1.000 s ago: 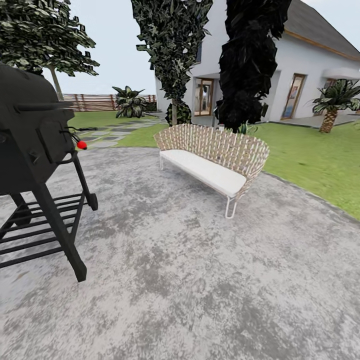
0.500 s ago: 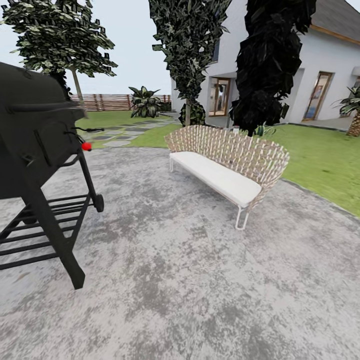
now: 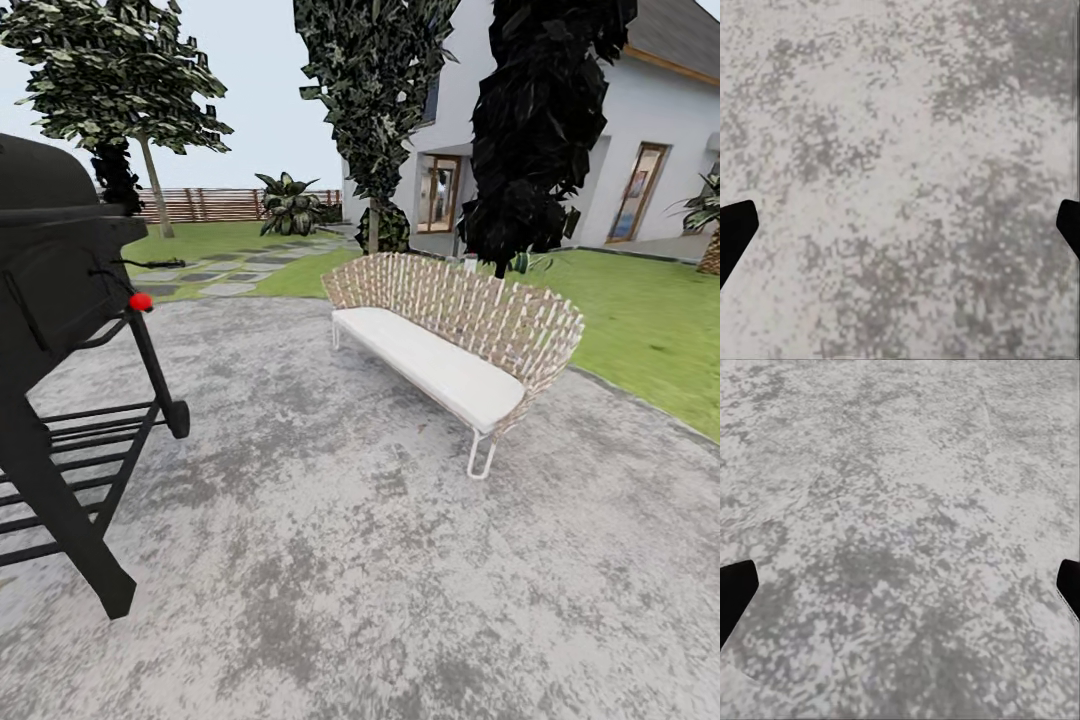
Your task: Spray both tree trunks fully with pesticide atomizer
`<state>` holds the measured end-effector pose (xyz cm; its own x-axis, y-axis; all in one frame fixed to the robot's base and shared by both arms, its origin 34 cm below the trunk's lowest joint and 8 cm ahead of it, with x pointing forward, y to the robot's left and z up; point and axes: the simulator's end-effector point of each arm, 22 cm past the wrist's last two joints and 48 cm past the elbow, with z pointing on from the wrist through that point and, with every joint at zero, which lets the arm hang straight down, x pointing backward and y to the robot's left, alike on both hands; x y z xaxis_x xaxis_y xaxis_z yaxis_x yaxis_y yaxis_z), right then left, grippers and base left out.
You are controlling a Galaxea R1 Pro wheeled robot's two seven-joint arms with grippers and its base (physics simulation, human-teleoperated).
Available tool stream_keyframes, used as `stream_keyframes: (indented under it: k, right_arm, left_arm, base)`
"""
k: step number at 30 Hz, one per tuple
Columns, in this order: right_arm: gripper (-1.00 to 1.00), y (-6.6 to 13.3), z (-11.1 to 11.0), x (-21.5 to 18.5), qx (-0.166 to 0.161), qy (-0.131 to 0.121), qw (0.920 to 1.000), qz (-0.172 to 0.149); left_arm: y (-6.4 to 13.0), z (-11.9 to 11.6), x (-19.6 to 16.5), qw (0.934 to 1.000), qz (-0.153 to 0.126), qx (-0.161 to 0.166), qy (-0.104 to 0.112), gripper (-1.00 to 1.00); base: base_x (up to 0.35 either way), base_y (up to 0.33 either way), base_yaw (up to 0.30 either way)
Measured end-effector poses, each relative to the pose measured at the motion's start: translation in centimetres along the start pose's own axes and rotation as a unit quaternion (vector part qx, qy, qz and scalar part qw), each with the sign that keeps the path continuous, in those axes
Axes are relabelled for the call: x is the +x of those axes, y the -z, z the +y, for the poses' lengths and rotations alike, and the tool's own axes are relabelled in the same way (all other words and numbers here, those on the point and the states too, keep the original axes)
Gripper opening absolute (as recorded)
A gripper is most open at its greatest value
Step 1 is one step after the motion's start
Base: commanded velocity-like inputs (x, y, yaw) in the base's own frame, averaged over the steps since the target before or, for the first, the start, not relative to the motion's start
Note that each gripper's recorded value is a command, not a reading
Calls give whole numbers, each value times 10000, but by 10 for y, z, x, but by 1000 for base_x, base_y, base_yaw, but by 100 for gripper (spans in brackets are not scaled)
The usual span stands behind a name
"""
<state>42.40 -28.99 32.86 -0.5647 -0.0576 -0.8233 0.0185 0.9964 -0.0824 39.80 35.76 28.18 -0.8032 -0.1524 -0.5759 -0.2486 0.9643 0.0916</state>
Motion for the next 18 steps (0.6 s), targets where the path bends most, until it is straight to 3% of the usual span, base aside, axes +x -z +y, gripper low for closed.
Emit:
stream_keyframes:
  k: [7,18]
  right_arm:
    - [100,0,0,-1,25,-28,10000,-5]
    - [100,0,3,1,-3,-26,10000,13]
  left_arm:
    - [0,0,0,10000,-1,-3,-1,100]
    - [0,1,2,10000,21,-7,2,100]
  base:
    - [339,-6,27]
    - [340,0,252]
